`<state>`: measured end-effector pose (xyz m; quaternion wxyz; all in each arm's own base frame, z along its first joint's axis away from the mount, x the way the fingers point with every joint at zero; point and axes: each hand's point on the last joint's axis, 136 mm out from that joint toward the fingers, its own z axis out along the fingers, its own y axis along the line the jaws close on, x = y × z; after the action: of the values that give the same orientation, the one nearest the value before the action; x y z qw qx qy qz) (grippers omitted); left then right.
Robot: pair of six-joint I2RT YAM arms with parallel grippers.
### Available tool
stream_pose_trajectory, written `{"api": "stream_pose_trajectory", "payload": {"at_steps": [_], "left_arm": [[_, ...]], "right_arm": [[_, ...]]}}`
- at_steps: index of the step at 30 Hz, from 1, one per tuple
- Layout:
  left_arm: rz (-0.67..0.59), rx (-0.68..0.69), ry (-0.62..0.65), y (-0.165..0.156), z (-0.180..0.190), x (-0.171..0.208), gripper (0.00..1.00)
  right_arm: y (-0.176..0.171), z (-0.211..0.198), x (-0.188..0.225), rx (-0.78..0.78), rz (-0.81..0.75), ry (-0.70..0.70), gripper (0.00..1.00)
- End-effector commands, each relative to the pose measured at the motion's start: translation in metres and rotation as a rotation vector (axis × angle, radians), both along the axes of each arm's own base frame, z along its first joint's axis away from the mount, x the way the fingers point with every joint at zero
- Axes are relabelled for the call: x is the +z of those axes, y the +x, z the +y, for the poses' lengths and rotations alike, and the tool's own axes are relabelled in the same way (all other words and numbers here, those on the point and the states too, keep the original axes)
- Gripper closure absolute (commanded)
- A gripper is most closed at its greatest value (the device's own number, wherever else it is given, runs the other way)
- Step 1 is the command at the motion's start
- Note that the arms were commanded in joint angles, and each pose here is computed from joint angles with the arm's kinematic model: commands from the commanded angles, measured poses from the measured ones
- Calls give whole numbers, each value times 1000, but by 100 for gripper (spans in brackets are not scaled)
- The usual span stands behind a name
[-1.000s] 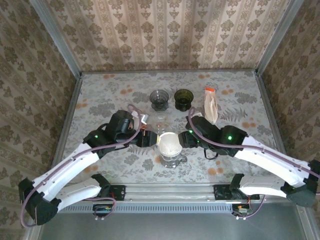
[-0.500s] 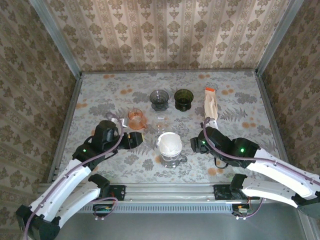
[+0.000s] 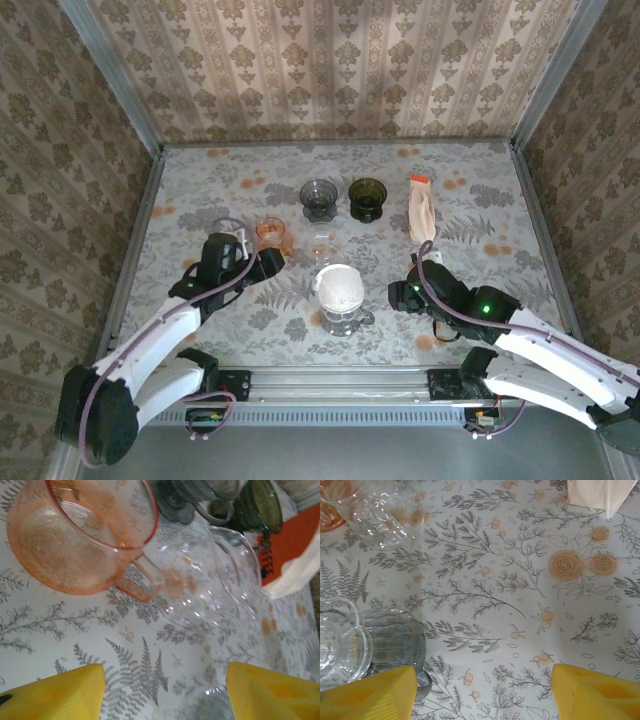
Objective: Place the coffee filter in the dripper
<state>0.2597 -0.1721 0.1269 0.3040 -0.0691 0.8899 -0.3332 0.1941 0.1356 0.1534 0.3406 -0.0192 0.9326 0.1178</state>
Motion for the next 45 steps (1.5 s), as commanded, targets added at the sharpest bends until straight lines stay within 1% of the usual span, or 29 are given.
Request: {"api": "stream_pose_trajectory", "payload": {"at_steps": [1, 5, 9, 11, 18, 21, 24, 27, 31, 34, 36, 38, 45], "left_arm": [[-94, 84, -30, 25, -10, 21, 36], [-97, 131, 52, 35, -20, 16, 38], [-33, 216, 74, 43, -17, -2, 43], [-35, 251, 69, 48, -16, -5, 44], [-67, 248, 75, 63, -30, -4, 44], [-55, 266, 85, 66, -29, -12, 44], [-48, 273, 76, 69, -31, -20, 48], [-35, 274, 83, 72, -34, -26, 49], [-14, 291, 119, 73, -29, -34, 50], [-3, 304, 135, 74, -24, -39, 55], [9, 316, 140, 74, -20, -42, 62], [14, 325, 141, 74, -16, -44, 66], [13, 332, 154, 75, -8, -42, 76]], "right_arm": [[0, 2, 3, -11, -10, 49, 27], [-1, 1, 5, -7, -19, 57, 27], [-2, 0, 8, -5, -31, 68, 28], [-3, -1, 10, -1, -39, 76, 27], [-8, -7, 9, -2, -49, 86, 28], [-10, -8, 12, -2, -57, 100, 27], [-12, -9, 14, 1, -61, 107, 28], [-13, -10, 15, 4, -66, 108, 27], [-14, -11, 17, 7, -77, 119, 27], [-14, -10, 18, 10, -78, 126, 27], [-15, -10, 16, 13, -74, 127, 27], [-15, -10, 15, 14, -72, 126, 27], [-15, -10, 14, 14, -72, 127, 27]]}}
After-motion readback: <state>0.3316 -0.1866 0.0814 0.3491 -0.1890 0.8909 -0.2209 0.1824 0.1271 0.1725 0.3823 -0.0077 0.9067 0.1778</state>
